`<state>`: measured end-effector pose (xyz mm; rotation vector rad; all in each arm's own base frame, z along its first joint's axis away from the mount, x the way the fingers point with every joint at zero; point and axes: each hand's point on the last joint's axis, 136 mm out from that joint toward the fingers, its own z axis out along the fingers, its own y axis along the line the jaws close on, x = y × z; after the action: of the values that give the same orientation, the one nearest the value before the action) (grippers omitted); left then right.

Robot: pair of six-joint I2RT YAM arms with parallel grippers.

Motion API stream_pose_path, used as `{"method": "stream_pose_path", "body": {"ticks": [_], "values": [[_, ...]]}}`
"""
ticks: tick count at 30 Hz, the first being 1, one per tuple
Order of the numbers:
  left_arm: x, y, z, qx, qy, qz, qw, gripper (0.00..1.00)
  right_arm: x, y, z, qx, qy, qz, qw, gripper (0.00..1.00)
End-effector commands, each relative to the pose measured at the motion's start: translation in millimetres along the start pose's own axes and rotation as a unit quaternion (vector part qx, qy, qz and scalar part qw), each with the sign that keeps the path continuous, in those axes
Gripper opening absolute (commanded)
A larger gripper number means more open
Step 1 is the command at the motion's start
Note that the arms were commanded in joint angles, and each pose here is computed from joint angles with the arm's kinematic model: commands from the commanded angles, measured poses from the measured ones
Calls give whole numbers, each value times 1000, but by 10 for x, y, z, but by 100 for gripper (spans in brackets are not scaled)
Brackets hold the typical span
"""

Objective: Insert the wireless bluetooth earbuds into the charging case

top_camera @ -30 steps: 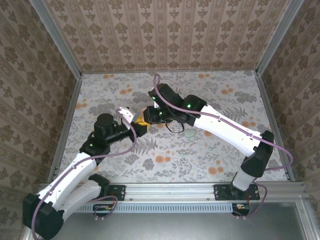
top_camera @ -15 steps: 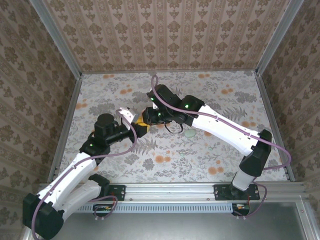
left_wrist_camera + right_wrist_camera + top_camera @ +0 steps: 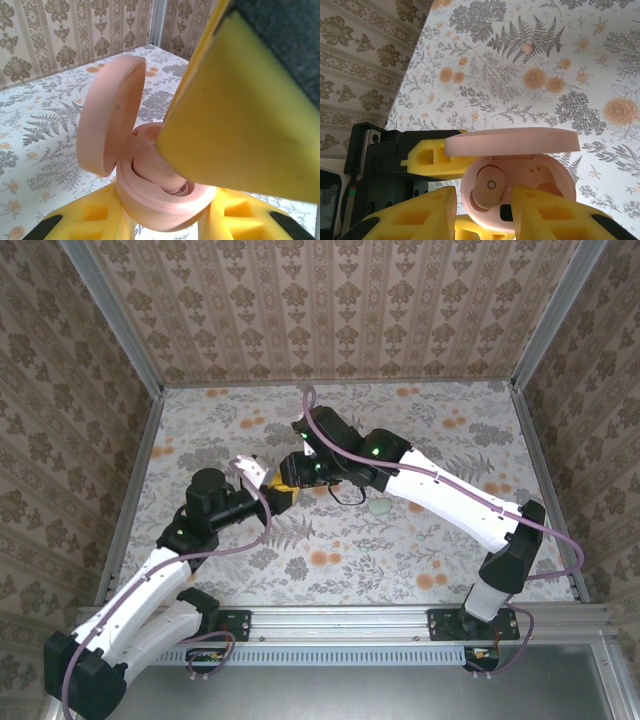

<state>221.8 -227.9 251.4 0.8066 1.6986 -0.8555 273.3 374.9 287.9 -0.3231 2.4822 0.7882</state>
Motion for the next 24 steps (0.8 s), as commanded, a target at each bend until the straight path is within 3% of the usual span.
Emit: {"method": "stream_pose_path", "body": {"ticks": [1,17,24], "values": [[-122,-32,-50,-2,-20,22,1000,12,-149,105,-298,-16,-37,-10,999,34],[-120,-71,-106,0,-25,25,999,12,66,151,31,-32,12,-13,999,20],[-85,-64,-114,-2,-27,30,999,13,94,168,11,-35,17,-17,999,18]]}}
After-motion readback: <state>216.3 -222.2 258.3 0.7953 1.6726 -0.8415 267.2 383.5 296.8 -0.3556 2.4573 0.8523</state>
